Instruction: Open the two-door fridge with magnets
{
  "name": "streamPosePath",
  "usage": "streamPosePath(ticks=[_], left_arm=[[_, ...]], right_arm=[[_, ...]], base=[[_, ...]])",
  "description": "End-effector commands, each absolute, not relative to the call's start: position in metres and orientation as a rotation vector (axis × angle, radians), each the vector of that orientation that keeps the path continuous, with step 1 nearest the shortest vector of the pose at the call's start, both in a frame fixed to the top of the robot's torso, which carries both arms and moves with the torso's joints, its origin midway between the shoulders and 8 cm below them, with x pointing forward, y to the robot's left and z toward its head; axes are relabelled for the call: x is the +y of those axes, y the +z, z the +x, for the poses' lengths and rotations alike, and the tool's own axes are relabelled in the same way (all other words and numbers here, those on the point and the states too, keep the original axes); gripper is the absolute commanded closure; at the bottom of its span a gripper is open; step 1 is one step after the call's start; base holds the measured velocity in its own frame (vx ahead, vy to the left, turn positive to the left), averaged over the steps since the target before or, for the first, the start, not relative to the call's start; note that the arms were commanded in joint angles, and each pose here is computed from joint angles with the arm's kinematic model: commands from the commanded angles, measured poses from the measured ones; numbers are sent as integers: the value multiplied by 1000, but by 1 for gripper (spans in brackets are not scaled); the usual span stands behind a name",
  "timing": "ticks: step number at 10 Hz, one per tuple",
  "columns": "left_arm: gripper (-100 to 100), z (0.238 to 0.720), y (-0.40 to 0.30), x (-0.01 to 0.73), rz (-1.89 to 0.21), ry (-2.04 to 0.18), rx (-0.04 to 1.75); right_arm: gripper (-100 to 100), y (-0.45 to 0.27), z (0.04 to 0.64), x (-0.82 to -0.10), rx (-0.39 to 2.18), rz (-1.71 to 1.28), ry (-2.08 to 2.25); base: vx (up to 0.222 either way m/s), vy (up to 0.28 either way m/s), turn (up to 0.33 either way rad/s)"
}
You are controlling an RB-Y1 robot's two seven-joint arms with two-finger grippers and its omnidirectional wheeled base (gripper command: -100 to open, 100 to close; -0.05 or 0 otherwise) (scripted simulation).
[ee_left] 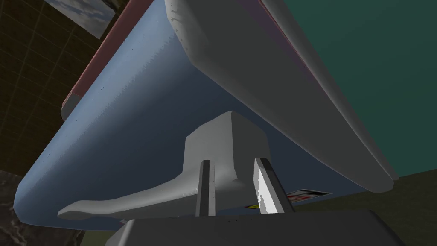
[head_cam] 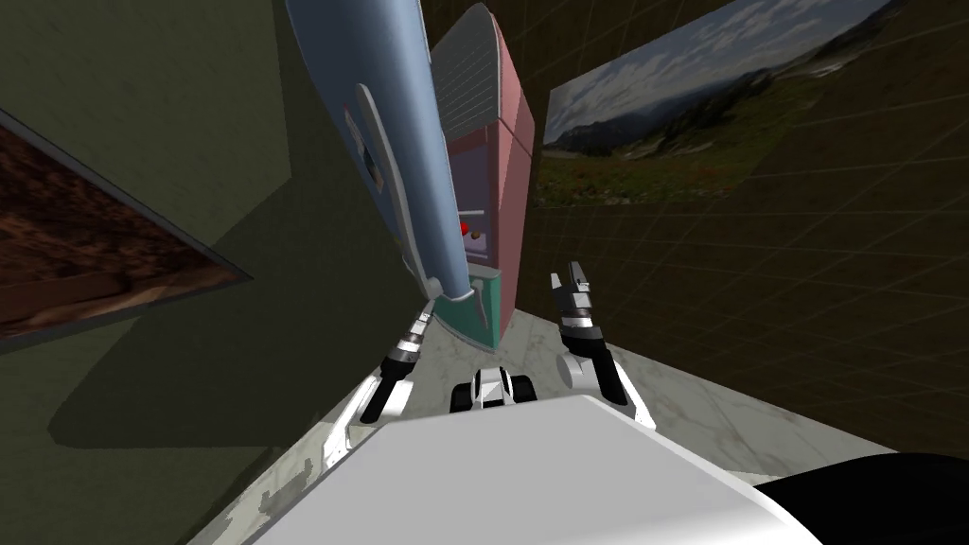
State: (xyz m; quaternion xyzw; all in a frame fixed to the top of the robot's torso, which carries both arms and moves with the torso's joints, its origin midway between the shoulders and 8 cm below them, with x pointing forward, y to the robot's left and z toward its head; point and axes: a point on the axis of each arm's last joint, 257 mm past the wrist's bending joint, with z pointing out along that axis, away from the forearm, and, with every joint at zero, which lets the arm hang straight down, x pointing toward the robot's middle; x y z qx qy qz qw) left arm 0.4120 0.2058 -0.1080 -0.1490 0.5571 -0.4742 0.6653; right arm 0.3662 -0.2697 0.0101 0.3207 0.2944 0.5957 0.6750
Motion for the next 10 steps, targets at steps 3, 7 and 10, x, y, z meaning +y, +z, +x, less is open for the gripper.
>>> streamPosePath(ticks=[3,7,10], left_arm=[[100,396,-84,188,-263,-1159,1252],[100,381,-98,180,-249,-1188,1292],[100,368,-94,168,-207,-1238,1299]], right_arm=[[0,10,366,-270,662,721,1340],[0,10,366,-270,662,721,1340],[0,10,366,-270,662,721,1340]], base=[[-138,342,-114],[-53,258,-66],[-13,313,-75]])
